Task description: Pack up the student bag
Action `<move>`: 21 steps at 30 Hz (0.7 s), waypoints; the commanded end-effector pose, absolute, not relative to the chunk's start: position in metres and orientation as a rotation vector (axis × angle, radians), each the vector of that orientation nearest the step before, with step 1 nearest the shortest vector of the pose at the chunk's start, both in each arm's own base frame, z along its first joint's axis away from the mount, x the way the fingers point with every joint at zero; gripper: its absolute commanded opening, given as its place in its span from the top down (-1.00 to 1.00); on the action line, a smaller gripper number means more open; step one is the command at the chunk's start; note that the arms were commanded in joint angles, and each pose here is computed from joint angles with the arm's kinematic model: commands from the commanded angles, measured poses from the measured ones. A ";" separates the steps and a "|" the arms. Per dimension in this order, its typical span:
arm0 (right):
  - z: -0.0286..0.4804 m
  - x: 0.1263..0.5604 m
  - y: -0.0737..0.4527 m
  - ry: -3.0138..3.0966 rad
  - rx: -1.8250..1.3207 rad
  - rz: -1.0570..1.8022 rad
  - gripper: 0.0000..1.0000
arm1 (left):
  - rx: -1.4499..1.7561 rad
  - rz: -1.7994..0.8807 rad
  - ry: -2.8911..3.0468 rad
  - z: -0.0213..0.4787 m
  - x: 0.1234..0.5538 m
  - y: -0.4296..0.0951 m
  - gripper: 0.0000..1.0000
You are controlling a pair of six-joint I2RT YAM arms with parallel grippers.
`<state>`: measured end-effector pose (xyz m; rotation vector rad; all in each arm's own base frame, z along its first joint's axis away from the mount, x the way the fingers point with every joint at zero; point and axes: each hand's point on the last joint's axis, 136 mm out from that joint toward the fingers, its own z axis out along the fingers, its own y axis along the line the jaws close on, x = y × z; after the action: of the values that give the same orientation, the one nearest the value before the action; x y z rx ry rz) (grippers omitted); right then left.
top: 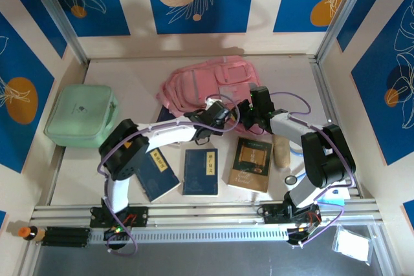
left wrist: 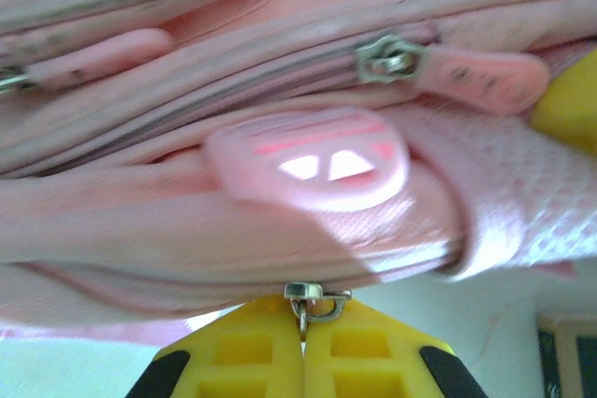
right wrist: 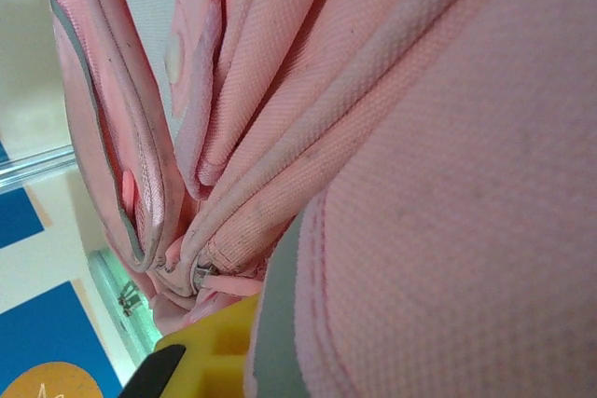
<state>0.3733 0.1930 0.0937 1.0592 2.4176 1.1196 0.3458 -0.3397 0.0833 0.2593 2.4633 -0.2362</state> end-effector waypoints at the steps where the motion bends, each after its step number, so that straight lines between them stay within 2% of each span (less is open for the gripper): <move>1: 0.114 0.375 0.187 2.386 0.996 1.126 1.00 | 0.273 -0.245 2.544 0.092 0.339 -0.306 1.00; 4: 0.109 0.376 0.182 2.387 1.004 1.106 1.00 | 0.322 -0.288 2.602 0.095 0.329 -0.295 1.00; 13: 0.103 0.375 0.174 2.395 1.011 1.067 1.00 | 0.299 -0.092 2.660 0.095 0.340 -0.231 1.00; 21: 0.110 0.377 0.180 2.394 0.964 1.104 1.00 | 0.324 -0.213 2.619 0.089 0.359 -0.242 1.00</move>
<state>0.3718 0.1821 0.0911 1.0297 2.4363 1.0771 0.3559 -0.2394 0.0878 0.2799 2.6377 -0.1947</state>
